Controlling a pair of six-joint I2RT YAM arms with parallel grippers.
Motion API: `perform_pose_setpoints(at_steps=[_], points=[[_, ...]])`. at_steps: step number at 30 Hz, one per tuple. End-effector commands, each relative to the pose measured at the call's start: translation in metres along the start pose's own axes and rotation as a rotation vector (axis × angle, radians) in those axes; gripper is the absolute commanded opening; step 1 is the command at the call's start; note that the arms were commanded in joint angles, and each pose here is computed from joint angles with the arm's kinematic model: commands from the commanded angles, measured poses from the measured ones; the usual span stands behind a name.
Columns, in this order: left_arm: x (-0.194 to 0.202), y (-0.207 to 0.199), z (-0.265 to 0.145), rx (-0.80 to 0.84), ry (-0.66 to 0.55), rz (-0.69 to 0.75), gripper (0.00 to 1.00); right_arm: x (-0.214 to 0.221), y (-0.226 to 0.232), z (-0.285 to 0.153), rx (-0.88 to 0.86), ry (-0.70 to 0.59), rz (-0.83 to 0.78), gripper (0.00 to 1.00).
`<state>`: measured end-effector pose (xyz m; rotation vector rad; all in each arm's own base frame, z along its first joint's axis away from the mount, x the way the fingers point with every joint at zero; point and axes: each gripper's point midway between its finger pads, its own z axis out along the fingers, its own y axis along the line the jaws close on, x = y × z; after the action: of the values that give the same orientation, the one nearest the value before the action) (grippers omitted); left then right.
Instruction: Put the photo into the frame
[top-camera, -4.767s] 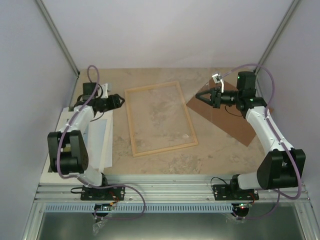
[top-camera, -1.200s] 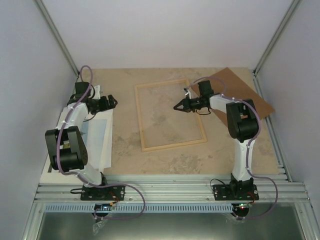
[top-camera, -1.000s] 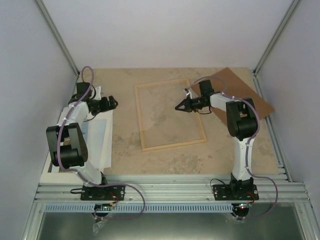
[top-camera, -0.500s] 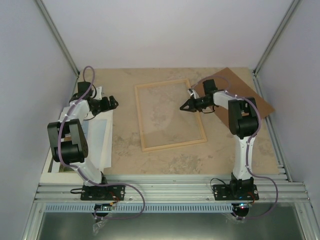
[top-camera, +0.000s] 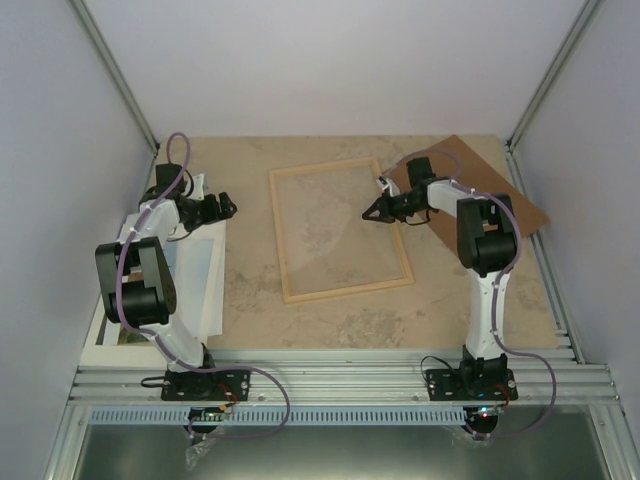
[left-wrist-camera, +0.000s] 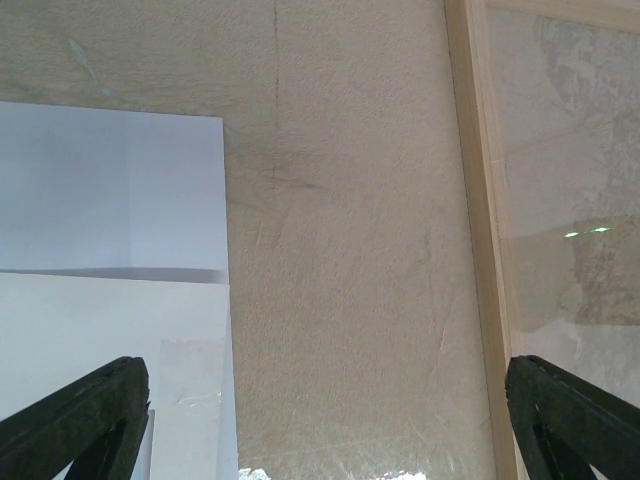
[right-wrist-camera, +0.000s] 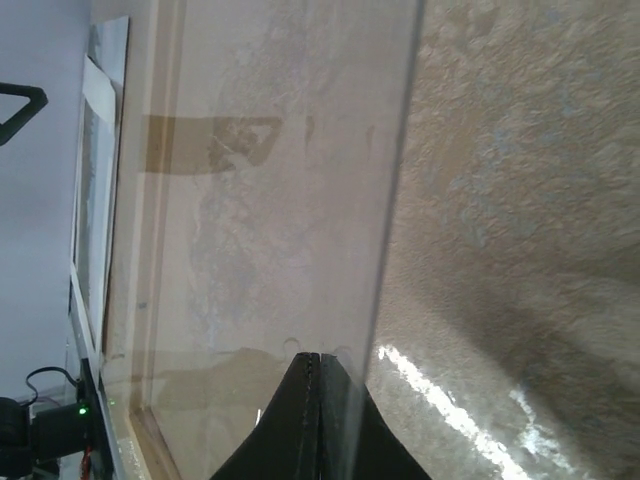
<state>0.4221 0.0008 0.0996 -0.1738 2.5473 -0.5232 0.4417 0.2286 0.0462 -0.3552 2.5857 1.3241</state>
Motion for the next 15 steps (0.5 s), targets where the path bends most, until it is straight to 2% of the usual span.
perform_pose_setpoints(at_steps=[1, 15], points=[[-0.006, -0.003, 0.000, 0.009, -0.008, 0.013, 0.99, -0.001, -0.014, 0.002, 0.038, 0.010, -0.006, 0.01], [-0.005, -0.002, 0.001, 0.011, -0.005, 0.009, 0.99, 0.001, -0.025, 0.002, 0.087, 0.017, -0.006, 0.00]])
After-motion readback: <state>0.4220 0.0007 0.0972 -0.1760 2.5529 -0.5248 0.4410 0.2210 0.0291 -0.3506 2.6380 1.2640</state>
